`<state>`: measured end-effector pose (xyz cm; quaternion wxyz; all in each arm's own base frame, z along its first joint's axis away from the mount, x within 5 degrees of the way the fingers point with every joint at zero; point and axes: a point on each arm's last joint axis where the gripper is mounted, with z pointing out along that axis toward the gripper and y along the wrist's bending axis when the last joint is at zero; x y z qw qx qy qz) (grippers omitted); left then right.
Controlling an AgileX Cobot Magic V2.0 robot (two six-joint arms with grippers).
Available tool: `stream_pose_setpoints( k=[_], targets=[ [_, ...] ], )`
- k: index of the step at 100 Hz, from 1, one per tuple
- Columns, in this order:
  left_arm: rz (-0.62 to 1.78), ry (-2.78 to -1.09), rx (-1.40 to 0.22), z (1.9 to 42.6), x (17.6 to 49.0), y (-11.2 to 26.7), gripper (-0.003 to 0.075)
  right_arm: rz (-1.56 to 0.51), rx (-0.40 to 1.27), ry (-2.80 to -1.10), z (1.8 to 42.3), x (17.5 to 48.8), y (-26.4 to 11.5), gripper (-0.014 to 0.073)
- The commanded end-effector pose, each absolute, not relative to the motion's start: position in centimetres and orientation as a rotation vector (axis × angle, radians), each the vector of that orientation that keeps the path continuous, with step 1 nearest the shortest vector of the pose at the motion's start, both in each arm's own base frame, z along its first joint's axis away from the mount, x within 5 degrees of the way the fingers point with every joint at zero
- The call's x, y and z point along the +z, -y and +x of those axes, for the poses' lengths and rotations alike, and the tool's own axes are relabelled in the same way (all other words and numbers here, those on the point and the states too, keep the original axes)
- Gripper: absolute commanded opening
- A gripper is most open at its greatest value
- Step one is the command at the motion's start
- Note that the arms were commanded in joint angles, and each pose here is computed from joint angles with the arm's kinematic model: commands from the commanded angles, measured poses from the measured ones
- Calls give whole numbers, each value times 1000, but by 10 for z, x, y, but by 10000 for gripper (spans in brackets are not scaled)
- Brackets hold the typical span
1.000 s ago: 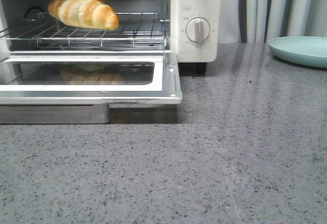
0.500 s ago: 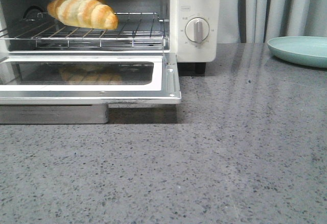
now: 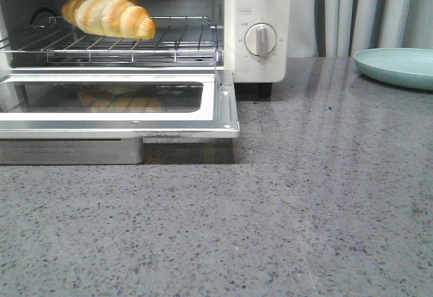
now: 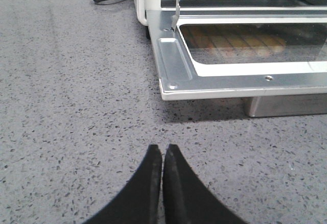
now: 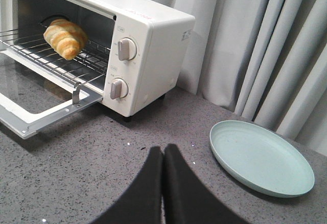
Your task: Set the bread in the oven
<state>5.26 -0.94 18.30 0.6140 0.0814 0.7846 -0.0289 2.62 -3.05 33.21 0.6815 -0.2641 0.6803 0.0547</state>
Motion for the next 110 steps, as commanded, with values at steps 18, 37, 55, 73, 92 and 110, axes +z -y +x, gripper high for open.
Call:
stream_pose_setpoints(
  k=[18, 37, 55, 73, 92, 110],
  targets=[
    [165, -1755, -69, 53, 181, 9, -21, -588, 107, -1446, 26, 345, 30, -69],
    [165, -1755, -69, 53, 181, 9, -21, -592, 105, -1450, 26, 343, 29, -69],
    [165, -1755, -69, 53, 181, 9, -21, -626, 34, -1555, 34, 321, 26, -69],
    [165, -1755, -69, 53, 181, 9, -21, -676, 38, -1497, 41, 297, 6, -69],
    [165, -1755, -69, 53, 181, 9, -21, -538, 296, -1330, 42, 273, -24, -69],
    [165, -1755, -69, 53, 181, 9, -21, -425, 224, -1389, 53, 232, -25, -69]
  ],
)
